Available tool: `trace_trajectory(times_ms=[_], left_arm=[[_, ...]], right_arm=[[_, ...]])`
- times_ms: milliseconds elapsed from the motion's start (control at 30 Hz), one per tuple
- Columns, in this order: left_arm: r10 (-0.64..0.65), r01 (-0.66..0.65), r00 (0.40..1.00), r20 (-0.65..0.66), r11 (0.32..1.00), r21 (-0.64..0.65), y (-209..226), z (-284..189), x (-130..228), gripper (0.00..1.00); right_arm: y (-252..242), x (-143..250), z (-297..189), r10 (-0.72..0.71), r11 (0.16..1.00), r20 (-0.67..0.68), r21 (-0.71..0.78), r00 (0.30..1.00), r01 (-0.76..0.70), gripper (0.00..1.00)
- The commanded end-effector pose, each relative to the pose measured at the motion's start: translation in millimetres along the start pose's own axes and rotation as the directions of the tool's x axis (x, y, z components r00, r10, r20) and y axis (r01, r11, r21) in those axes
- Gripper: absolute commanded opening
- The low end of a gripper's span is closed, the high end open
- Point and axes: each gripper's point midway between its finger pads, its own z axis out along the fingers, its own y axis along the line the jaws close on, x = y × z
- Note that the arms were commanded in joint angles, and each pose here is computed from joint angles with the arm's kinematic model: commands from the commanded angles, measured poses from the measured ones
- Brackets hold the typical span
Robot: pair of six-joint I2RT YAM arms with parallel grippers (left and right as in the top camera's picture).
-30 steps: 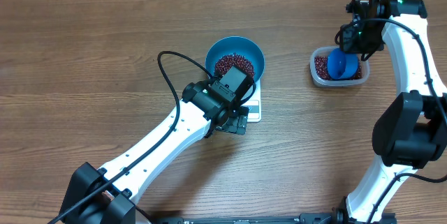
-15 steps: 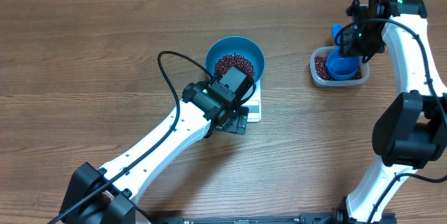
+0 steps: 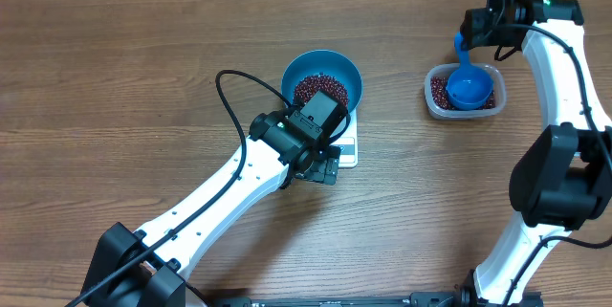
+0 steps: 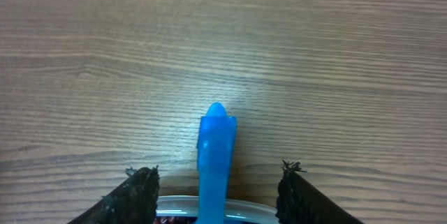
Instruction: Scoop item into bowl and weigh 150g on scale
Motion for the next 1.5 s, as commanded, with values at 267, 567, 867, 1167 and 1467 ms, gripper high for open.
trace_trajectory(times_ms=[267, 567, 867, 1167, 1467], left_arm=[[-0.024, 0.024, 0.999, 0.037, 1.0, 0.003, 0.7, -9.1, -8.2, 1.0], [-0.024, 0.024, 0.999, 0.037, 1.0, 0.003, 0.7, -9.1, -8.2, 1.0], [-0.024, 0.024, 0.999, 0.038, 1.0, 0.002, 0.7, -9.1, -8.2, 0.99], [-0.024, 0.024, 0.999, 0.038, 1.0, 0.002, 0.7, -9.1, -8.2, 0.99], [-0.024, 0.024, 0.999, 0.038, 1.0, 0.002, 0.7, -9.1, -8.2, 1.0]], right_arm=[[10.4, 29.0, 41.0, -0.005, 0.997, -0.107, -0.072, 0.994, -0.003, 0.65], [6.6, 38.9, 59.6, 0.005, 0.997, -0.135, -0.075, 0.991, -0.015, 0.63], [10.2, 36.2, 69.9, 0.005, 0.994, -0.116, -0.105, 0.993, -0.017, 0.36], [3.7, 8.6, 26.1, 0.001, 0.998, -0.041, -0.067, 0.999, -0.004, 0.28], [-5.8, 15.6, 7.4, 0.033, 0.999, -0.076, 0.004, 0.997, -0.033, 0.24]])
